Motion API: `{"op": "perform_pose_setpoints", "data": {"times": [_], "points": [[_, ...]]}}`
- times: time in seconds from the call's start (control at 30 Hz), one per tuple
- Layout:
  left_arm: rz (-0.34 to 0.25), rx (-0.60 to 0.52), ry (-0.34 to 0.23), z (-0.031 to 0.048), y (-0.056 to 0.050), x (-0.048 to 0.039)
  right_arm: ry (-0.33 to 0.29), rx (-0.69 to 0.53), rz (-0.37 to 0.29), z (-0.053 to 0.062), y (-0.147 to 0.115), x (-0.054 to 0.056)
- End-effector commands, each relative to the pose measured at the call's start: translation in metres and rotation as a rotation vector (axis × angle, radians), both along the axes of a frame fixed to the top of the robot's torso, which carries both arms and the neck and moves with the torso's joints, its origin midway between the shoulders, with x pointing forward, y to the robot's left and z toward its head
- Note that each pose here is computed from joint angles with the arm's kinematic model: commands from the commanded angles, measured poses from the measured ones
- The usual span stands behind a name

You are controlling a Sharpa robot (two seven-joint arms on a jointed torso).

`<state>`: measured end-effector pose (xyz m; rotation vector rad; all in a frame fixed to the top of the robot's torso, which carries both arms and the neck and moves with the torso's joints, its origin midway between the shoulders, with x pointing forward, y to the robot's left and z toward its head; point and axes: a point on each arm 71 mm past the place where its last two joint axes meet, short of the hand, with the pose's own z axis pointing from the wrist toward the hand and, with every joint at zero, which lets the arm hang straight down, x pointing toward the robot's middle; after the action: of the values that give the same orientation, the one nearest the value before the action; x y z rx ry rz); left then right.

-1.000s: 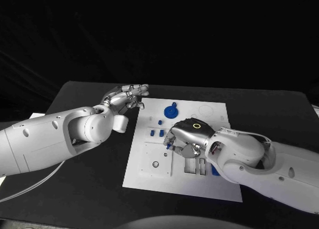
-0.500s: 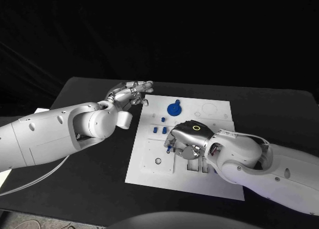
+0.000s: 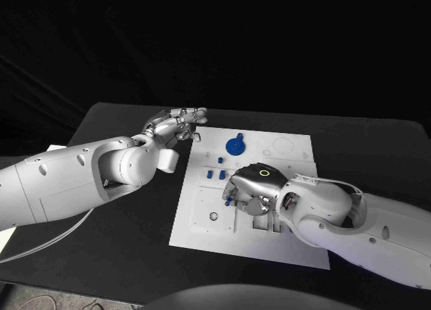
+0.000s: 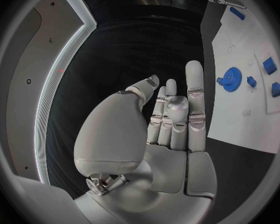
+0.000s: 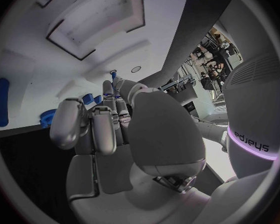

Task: Assemble the parts on the task board

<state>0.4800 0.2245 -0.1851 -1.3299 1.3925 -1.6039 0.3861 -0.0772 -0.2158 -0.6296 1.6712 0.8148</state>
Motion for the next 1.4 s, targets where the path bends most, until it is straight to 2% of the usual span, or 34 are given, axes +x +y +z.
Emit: {"op": "perform_pose_setpoints", "data": {"times": [0.03, 0.73, 1.13, 1.4], "points": [[-0.017, -0.011, -0.005, 0.0011, -0.002, -0.0006, 0.006, -0.022, 0.014, -0.003, 0.001, -0.001], [-0.019, -0.010, -0.002, 0.0011, -0.001, -0.0011, 0.018, -0.053, 0.008, -0.011, 0.005, 0.001], [-0.013, -0.006, 0.000, 0.0009, 0.001, -0.0008, -0.044, 0.010, -0.045, -0.007, 0.000, 0.007], [-0.013, -0.005, 0.001, 0.0006, 0.001, -0.0004, -0.076, 0.061, -0.048, 0.001, -0.007, 0.002]]}}
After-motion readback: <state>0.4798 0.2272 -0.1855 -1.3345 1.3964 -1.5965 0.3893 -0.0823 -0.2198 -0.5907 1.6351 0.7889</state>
